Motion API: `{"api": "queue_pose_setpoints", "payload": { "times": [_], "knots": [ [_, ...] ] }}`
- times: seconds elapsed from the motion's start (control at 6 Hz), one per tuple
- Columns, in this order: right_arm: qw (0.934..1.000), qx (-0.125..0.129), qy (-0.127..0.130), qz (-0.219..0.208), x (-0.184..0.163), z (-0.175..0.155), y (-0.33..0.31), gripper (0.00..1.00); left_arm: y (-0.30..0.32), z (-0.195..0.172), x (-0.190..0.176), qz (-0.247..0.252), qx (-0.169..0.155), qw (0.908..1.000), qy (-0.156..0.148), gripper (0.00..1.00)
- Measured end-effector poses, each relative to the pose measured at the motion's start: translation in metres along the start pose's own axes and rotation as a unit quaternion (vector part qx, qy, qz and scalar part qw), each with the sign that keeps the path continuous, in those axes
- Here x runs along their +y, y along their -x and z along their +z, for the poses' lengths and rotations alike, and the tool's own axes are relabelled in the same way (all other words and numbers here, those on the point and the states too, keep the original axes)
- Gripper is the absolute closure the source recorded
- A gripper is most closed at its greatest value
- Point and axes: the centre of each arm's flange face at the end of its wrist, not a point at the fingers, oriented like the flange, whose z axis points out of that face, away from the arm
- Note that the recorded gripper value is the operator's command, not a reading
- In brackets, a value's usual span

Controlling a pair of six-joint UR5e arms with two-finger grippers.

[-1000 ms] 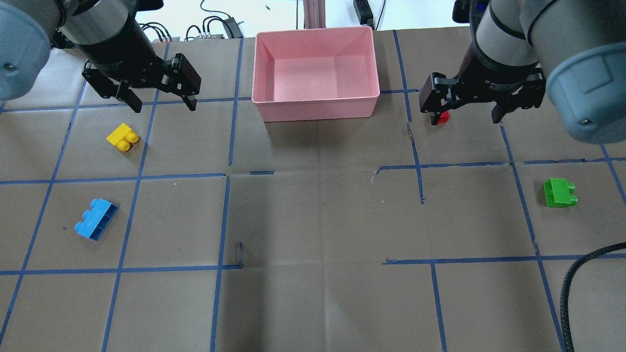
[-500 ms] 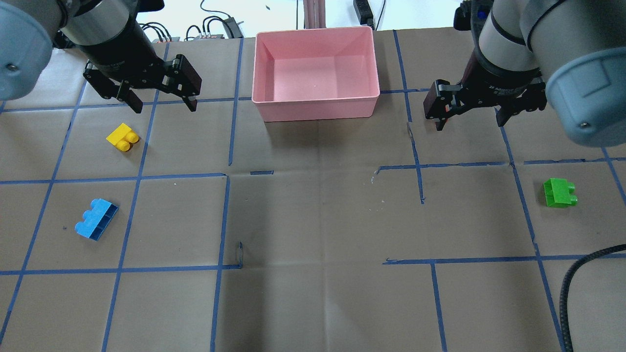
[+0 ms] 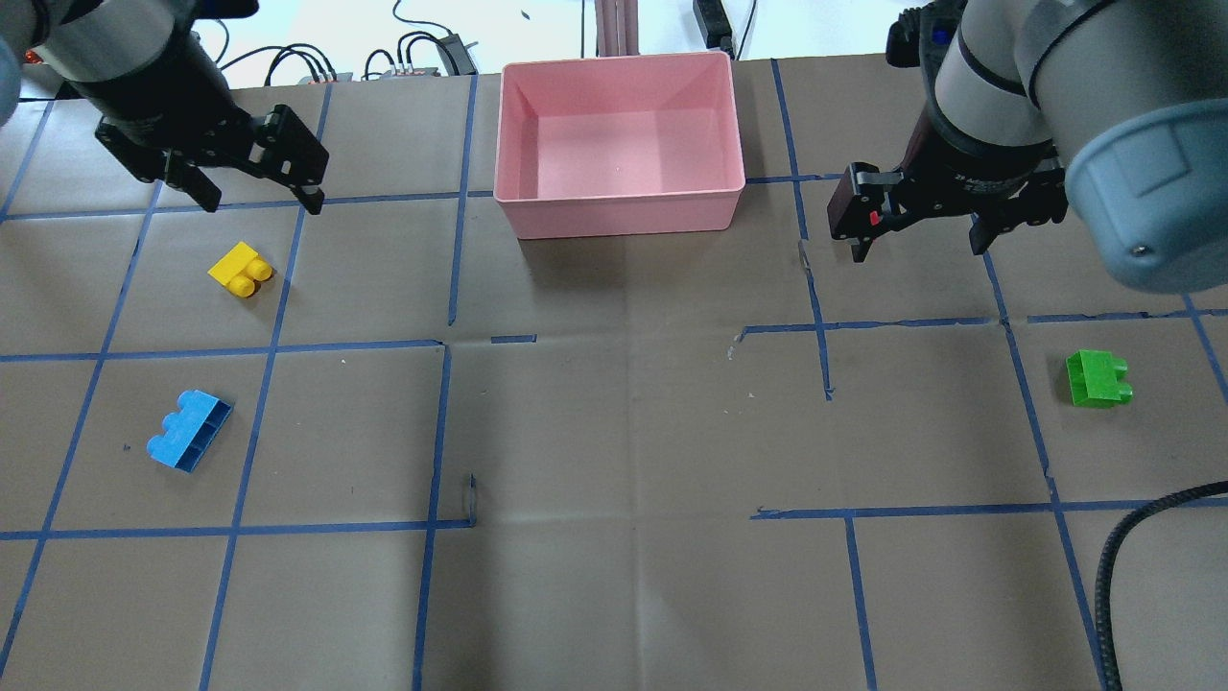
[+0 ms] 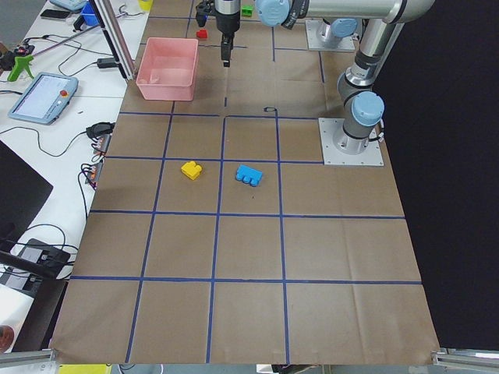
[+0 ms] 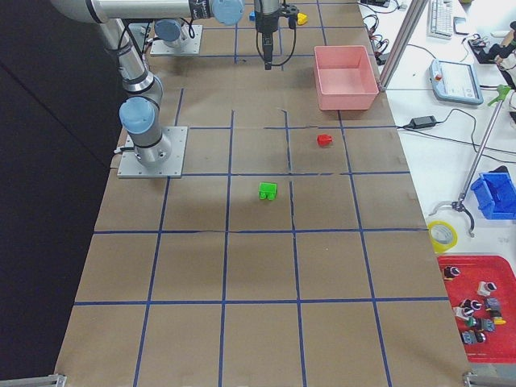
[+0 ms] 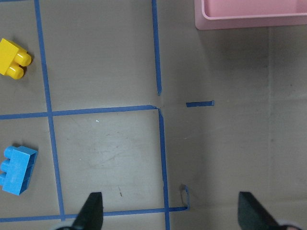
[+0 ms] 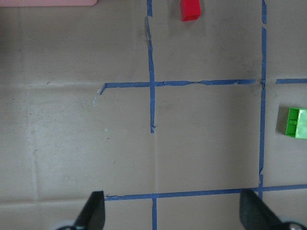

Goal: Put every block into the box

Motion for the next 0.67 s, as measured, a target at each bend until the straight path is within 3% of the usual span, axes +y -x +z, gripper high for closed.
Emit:
{"api": "queue_pose_setpoints", "payload": {
  "times": [0.33,0.67],
  "knots": [
    [1.0,-0.003,0.0,-0.002,0.001,0.0,0.002,0.0,0.134,0.027,0.029,0.054,0.01,0.9984,0.015,0.01],
    [1.0,-0.002,0.002,-0.002,0.0,0.001,-0.001,0.0,0.217,0.057,0.065,0.11,0.017,0.9937,0.016,0.01]
  ]
}}
